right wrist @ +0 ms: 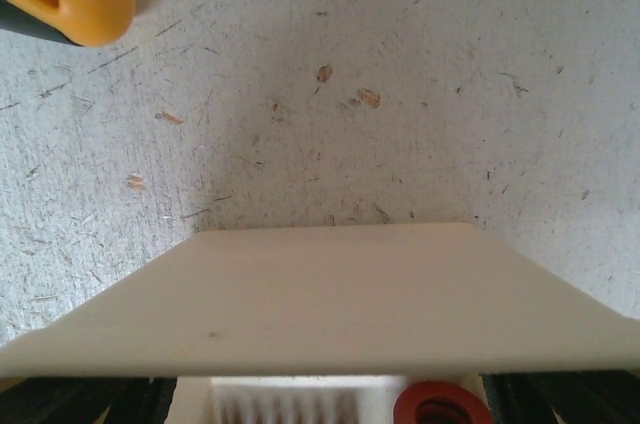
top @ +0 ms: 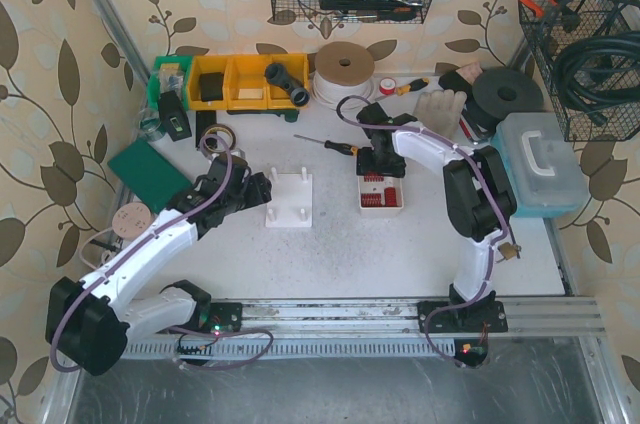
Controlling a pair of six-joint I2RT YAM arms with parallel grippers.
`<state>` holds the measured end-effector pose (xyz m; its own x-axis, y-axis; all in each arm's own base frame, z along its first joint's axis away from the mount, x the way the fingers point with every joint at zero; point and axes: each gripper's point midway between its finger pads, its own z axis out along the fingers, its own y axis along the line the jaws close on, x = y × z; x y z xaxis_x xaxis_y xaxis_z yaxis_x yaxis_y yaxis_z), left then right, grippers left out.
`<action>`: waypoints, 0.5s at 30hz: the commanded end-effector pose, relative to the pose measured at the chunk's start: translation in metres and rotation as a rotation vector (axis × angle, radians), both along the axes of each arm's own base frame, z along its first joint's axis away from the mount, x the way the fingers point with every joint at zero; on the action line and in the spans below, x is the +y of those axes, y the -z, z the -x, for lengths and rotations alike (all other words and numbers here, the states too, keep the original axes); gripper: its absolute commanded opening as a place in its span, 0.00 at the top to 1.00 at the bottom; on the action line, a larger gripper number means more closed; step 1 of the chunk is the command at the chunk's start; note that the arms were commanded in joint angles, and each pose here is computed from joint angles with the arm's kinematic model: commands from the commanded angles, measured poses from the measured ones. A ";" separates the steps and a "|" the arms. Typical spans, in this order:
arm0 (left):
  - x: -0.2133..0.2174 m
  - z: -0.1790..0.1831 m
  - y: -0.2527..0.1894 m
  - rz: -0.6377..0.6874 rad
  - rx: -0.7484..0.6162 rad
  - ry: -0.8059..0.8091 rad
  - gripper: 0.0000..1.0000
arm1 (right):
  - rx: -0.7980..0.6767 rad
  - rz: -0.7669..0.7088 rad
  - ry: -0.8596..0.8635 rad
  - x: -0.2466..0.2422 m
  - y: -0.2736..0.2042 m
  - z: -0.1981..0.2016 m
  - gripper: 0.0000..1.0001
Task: Install the large spring
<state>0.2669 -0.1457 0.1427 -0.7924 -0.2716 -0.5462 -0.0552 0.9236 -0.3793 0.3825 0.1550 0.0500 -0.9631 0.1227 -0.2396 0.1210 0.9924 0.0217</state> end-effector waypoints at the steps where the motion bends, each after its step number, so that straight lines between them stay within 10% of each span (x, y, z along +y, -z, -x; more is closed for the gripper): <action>1: -0.001 -0.006 -0.003 0.010 -0.017 0.007 0.24 | -0.024 0.019 0.016 0.001 0.008 -0.013 0.21; 15: 0.000 -0.006 -0.001 0.015 -0.010 0.000 0.24 | 0.000 0.058 0.054 -0.004 0.033 -0.014 0.27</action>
